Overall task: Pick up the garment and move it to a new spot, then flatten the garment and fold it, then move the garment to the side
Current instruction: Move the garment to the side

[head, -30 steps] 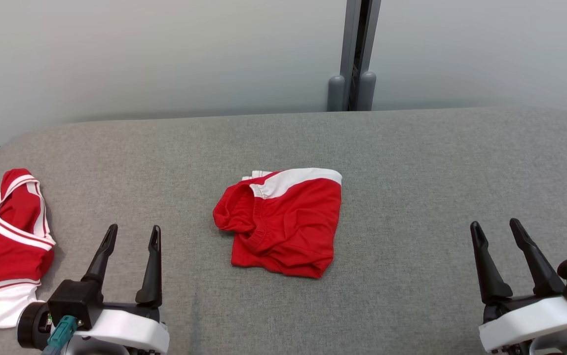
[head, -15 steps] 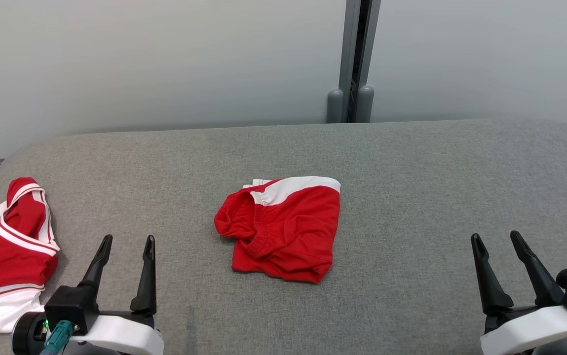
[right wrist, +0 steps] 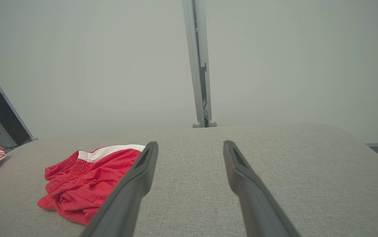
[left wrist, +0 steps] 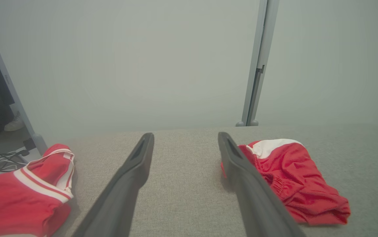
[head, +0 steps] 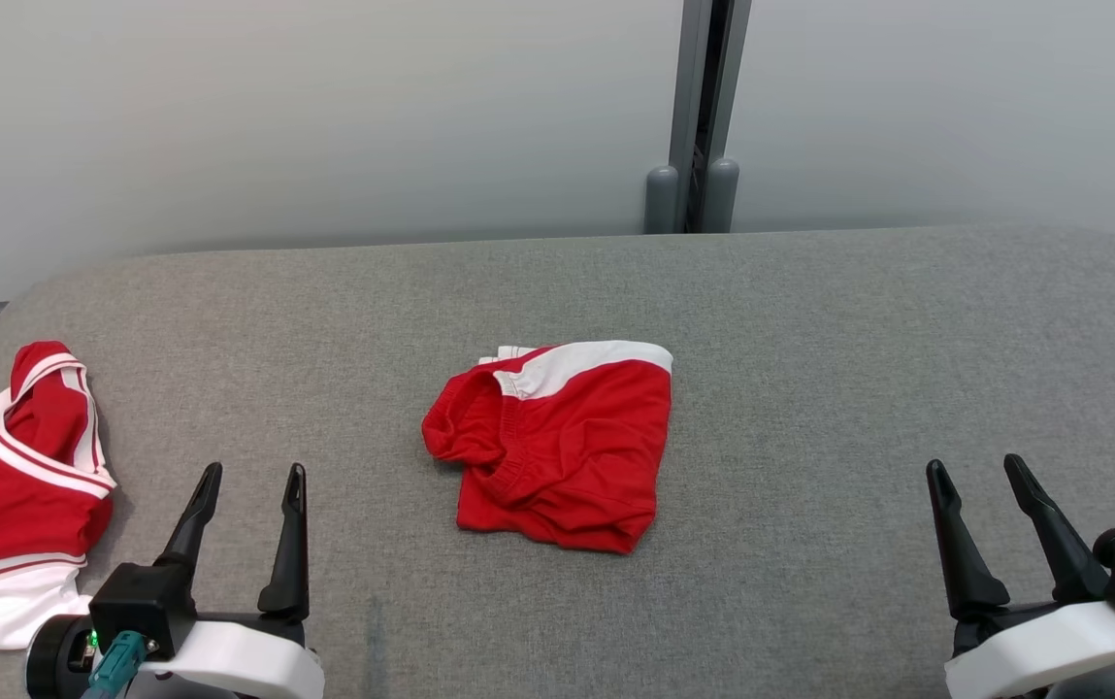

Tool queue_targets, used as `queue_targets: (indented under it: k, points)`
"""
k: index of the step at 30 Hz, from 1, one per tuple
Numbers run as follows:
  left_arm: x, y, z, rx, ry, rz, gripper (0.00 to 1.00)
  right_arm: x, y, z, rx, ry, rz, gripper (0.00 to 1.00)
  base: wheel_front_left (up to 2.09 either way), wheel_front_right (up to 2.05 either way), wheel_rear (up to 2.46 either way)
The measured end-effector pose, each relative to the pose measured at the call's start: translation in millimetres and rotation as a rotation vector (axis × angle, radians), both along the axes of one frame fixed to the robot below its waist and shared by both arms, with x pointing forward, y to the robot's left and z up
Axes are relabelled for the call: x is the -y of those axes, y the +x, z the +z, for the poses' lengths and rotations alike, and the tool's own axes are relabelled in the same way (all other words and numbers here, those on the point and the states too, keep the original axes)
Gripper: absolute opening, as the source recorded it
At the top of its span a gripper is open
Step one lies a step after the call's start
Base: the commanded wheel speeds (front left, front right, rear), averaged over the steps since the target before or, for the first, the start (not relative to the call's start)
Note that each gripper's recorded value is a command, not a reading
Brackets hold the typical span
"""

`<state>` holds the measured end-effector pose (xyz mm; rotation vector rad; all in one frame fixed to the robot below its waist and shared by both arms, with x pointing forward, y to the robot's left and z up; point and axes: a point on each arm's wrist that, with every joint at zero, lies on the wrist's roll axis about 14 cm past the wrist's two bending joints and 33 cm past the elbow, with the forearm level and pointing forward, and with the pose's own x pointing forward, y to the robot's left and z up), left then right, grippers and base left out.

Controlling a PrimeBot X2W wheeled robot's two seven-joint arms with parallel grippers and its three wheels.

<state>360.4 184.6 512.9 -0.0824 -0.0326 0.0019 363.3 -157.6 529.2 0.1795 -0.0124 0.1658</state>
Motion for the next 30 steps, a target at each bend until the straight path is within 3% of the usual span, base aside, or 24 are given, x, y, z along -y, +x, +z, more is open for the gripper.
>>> queue_targets:
  k: [22,30]
  points:
    - [-3,2,0,0.004,0.0,0.012,1.0,-2,9,-6,-0.022,-0.011,0.014,1.0,0.0,0.0,0.0]
    - [-6,12,1,0.018,-0.007,0.03,1.0,-25,37,-24,-0.092,-0.047,0.112,1.0,0.0,0.0,0.0]
